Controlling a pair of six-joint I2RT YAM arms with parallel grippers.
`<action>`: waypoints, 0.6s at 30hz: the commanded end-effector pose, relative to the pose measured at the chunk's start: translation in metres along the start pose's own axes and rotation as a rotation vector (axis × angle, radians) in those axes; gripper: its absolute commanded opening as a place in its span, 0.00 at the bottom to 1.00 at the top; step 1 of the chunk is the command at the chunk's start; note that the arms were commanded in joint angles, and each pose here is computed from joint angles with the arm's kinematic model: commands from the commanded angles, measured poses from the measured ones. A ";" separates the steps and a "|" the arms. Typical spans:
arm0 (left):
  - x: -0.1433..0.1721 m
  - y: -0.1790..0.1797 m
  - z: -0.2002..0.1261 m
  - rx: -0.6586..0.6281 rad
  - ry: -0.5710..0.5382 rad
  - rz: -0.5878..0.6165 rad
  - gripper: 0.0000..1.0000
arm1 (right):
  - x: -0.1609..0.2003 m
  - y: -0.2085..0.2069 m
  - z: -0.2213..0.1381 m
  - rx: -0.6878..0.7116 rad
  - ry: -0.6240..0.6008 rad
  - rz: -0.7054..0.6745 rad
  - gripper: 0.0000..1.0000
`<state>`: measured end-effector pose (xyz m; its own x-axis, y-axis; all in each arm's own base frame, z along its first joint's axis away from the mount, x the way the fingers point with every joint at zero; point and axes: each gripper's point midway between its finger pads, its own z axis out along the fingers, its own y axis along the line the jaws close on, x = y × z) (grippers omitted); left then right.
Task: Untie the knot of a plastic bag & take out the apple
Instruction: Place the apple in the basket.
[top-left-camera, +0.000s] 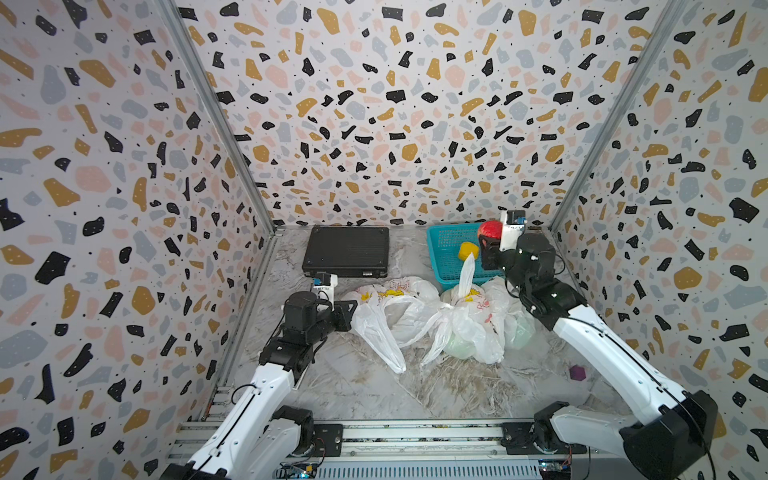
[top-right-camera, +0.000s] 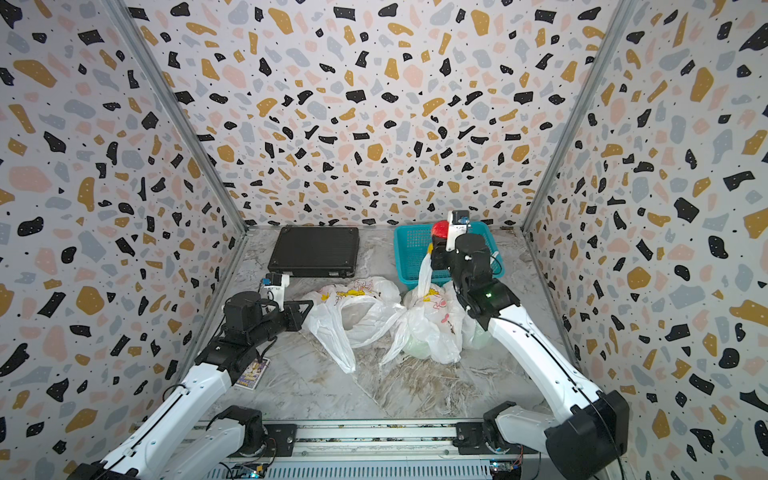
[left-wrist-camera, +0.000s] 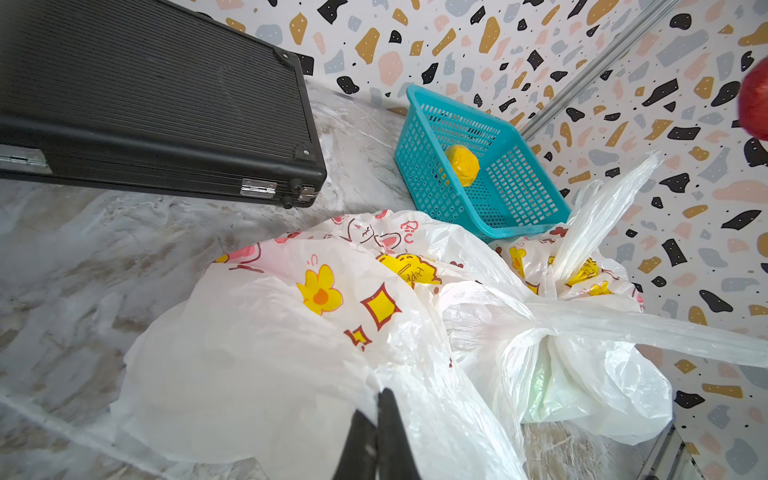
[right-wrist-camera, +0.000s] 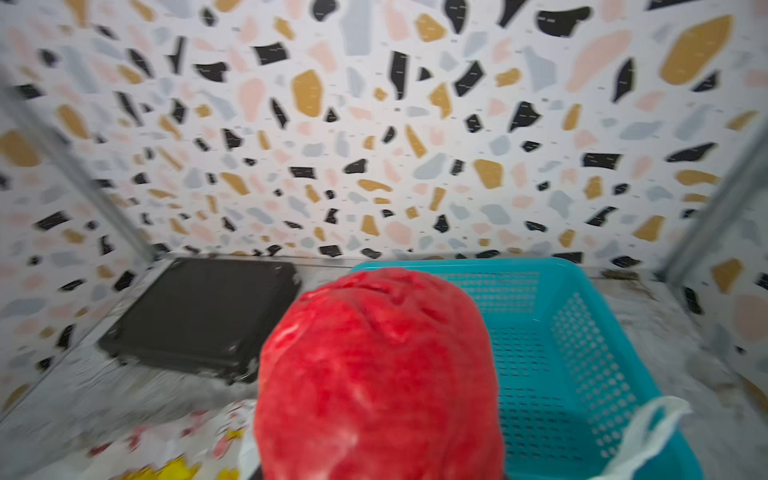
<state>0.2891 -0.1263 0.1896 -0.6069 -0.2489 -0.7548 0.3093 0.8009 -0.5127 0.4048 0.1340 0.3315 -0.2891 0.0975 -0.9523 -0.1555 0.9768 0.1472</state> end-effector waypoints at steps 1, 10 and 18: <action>-0.012 -0.006 -0.003 0.022 -0.037 0.028 0.00 | 0.019 -0.026 0.036 0.045 0.137 0.074 0.02; -0.021 -0.021 -0.005 0.086 -0.060 0.004 0.00 | 0.106 -0.073 0.155 0.063 0.457 0.130 0.25; -0.051 -0.040 -0.025 0.076 -0.067 0.000 0.00 | 0.100 -0.077 0.142 0.063 0.499 0.086 0.94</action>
<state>0.2906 -0.1327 0.2305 -0.5941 -0.2753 -0.7558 0.3383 0.7669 -0.5453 0.5314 0.0931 0.1171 -0.7873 0.1063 -0.6073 -0.0088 0.9830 0.1836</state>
